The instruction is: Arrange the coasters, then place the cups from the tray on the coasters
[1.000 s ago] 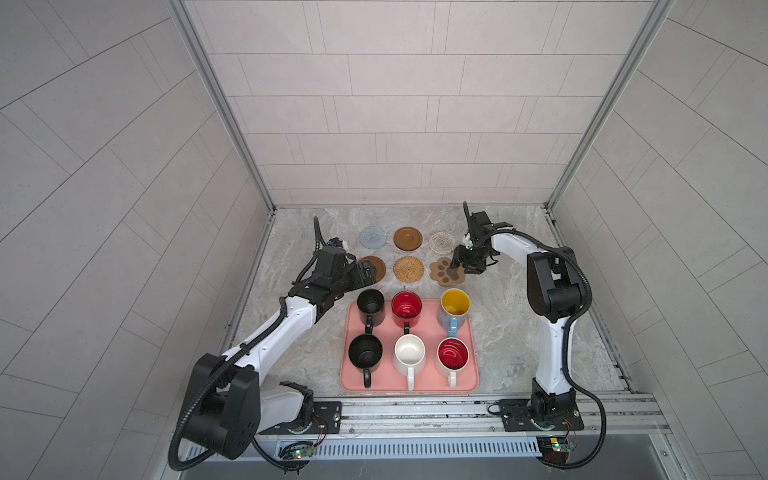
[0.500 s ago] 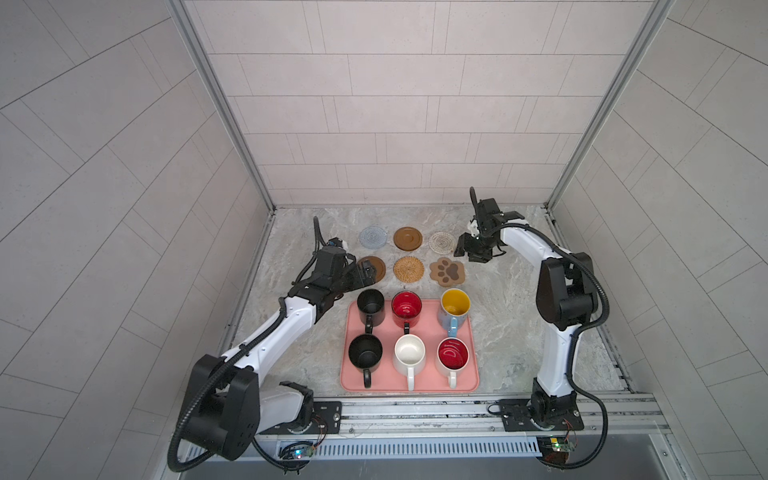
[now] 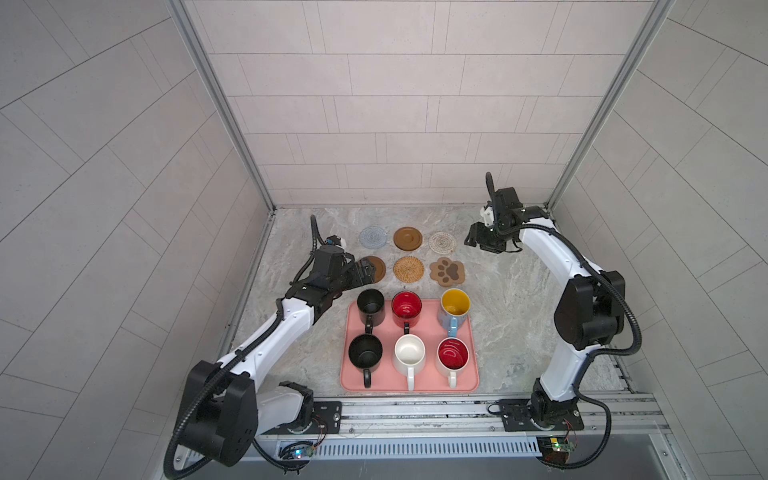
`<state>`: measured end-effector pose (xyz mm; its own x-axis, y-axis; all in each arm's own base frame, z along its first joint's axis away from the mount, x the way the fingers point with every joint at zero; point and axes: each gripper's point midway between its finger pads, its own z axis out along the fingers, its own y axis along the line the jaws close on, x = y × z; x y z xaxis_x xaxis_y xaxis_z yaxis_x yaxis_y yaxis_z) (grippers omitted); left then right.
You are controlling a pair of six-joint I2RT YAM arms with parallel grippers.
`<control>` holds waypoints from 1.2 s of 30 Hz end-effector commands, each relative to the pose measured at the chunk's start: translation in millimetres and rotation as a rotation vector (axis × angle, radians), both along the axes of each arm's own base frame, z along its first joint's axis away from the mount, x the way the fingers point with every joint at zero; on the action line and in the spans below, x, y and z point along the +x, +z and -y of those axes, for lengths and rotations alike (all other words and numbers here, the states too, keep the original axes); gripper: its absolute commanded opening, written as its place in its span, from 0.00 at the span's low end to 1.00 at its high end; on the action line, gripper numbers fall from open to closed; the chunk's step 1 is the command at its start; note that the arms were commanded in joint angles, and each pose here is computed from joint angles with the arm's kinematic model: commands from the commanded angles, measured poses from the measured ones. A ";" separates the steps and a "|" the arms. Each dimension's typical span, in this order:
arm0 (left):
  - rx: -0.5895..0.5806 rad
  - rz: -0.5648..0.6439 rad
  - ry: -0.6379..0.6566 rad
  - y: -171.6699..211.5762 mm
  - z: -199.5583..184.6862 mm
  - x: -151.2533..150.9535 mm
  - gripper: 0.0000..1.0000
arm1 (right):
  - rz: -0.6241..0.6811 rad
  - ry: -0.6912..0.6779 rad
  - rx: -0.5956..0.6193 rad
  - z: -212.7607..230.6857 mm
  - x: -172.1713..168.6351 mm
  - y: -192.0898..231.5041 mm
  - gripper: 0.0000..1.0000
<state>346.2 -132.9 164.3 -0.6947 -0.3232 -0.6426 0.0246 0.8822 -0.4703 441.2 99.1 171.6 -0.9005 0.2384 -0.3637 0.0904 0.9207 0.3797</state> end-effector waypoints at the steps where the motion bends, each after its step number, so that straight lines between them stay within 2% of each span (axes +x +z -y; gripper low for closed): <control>1: 0.001 0.070 0.009 25.7 -3.0 6.2 1.00 | 0.031 -0.016 -0.012 3.9 -2.7 7.1 0.60; 6: 0.018 0.089 0.011 27.2 -4.5 9.4 1.00 | 0.032 -0.006 0.001 0.6 1.9 -1.2 0.60; 14: 0.067 0.226 0.091 31.1 -19.4 27.3 1.00 | 0.061 -0.005 0.049 -11.4 15.5 -25.5 0.60; 17: 0.088 0.212 0.132 31.7 -26.8 35.2 1.00 | 0.042 -0.029 0.105 -21.2 18.1 -35.9 0.61; 22: 0.138 0.218 0.131 43.3 -26.8 54.5 1.00 | 0.052 -0.043 0.117 -43.8 27.6 -45.5 0.62; 28: 0.161 0.228 0.121 52.5 -26.0 75.8 1.00 | 0.046 -0.098 0.135 -49.9 47.0 -53.7 0.62; 36: 0.140 0.221 0.102 50.1 -21.7 91.4 1.00 | 0.010 -0.084 0.134 -64.3 64.3 -64.6 0.62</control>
<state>428.2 -109.8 203.9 -0.5215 -0.2837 -0.8047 0.0011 0.9429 -0.3331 501.7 158.1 109.5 -0.8698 0.3543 -0.3435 0.1466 0.8502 0.5056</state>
